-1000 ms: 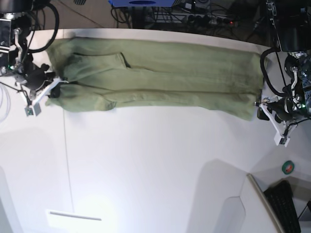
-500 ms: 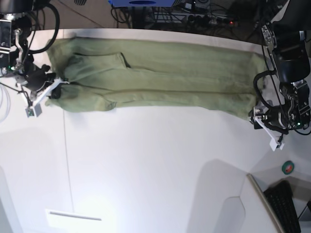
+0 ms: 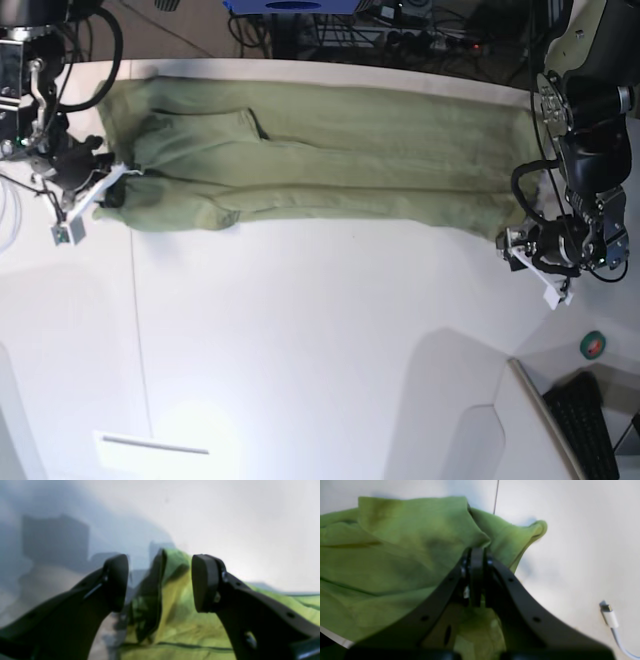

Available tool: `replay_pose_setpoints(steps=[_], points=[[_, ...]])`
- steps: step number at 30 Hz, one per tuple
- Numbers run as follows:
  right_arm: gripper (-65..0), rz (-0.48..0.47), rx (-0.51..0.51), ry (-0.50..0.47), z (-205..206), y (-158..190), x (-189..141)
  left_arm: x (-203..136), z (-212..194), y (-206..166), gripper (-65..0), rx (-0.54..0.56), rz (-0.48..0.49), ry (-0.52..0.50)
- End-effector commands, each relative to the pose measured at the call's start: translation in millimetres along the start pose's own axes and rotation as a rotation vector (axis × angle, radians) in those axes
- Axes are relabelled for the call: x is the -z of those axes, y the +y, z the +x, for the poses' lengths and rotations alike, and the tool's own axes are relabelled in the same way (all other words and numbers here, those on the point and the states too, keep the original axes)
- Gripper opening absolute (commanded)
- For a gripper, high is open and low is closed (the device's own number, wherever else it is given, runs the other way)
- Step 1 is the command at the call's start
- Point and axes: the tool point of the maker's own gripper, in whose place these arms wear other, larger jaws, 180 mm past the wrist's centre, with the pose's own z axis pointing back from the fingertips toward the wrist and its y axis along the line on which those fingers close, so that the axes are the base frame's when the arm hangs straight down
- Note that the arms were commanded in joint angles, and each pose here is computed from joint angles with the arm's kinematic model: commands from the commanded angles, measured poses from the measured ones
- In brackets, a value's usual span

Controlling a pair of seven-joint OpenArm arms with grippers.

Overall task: Layout the t-shirt on the table in an organized manner, then fold the t-shirt properly
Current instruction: 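Drag the folded shirt with both grippers away from the robot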

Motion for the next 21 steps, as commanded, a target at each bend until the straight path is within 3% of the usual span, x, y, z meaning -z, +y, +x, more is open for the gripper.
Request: replay_pose_setpoints(steps=[1,15,17,21], points=[[-65.0,0.003,-0.019,-0.052,17.9,-0.9,-4.9,-9.1,19.9,3.5,-26.3,0.002,0.002,-0.050],[-65.0,0.002,-0.018,-0.049,17.2,-1.1,-4.7,-0.4,17.8,-16.4,-29.8,0.004,-0.033,-0.049],[-65.0,0.001,-0.020,-0.048,17.1,-1.2,-4.7,-0.1,17.3,-16.4,-37.8,0.004,-0.033,-0.047],[-65.0,0.001,-0.019,-0.048,17.4,-1.4,-4.4,0.5,16.6,-16.7,-60.7,0.006,-0.032,-0.045]])
